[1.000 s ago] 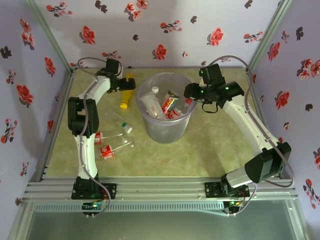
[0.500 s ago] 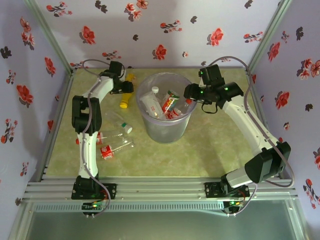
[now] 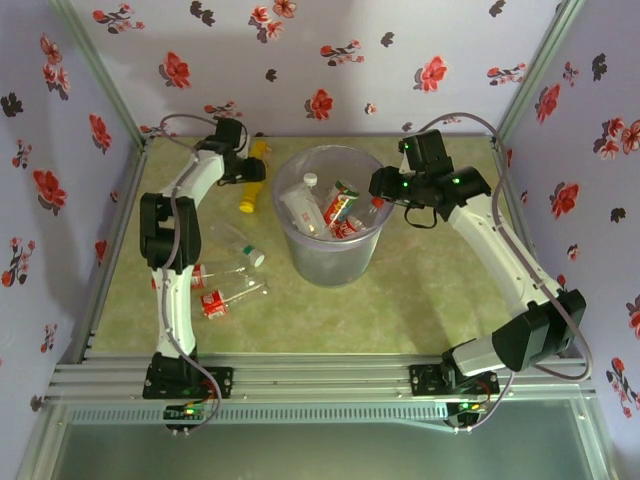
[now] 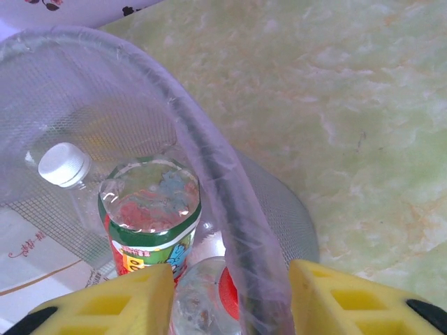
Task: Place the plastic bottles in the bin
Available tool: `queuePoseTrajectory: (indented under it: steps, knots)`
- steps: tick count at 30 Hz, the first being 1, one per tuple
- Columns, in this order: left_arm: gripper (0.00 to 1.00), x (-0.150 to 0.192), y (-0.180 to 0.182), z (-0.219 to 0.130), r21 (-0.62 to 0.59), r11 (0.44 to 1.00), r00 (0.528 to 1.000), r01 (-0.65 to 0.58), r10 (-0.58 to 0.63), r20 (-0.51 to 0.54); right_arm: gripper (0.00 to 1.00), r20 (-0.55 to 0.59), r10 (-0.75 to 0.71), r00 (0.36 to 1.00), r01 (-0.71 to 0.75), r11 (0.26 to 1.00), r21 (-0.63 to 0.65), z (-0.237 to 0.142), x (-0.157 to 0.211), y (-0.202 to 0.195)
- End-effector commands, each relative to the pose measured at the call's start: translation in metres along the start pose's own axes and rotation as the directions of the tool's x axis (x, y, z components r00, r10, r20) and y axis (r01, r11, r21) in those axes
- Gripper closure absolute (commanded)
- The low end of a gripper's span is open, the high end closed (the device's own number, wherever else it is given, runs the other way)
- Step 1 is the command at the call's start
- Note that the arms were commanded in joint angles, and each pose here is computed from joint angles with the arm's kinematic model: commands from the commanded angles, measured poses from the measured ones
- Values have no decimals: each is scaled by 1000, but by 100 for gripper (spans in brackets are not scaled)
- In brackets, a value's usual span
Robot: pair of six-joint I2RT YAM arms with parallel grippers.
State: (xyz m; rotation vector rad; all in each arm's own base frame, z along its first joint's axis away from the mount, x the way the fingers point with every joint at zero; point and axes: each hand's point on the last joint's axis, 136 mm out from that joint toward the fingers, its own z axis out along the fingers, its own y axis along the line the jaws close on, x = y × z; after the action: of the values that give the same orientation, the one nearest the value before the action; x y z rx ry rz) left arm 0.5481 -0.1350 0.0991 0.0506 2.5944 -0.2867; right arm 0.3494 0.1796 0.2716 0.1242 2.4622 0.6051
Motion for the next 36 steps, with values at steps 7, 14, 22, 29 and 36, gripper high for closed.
queuePoseTrajectory:
  steps: [7, 14, 22, 29, 36]
  knots:
    - [54, -28, -18, -80, 33, 999, 989, -4, -1, 147, 61, 13, 21, 1000, -21, 999, -34, -2, 2, 1]
    - [53, -68, -39, -203, 90, 996, 917, -19, -18, 398, 68, 13, 20, 1000, -19, 999, -34, -4, 2, -1]
    - [54, -73, -81, -371, 185, 974, 725, -127, -36, 688, 71, 3, 9, 1000, -9, 999, -31, -2, 4, -2]
    - [58, -43, -164, -424, 413, 870, 671, -269, -138, 728, 71, 8, 2, 1000, -2, 1000, -19, -4, 3, -4]
    - [61, -13, -235, -389, 532, 781, 738, -326, -141, 660, 72, 10, 9, 1000, -8, 1000, -26, -4, 3, -3]
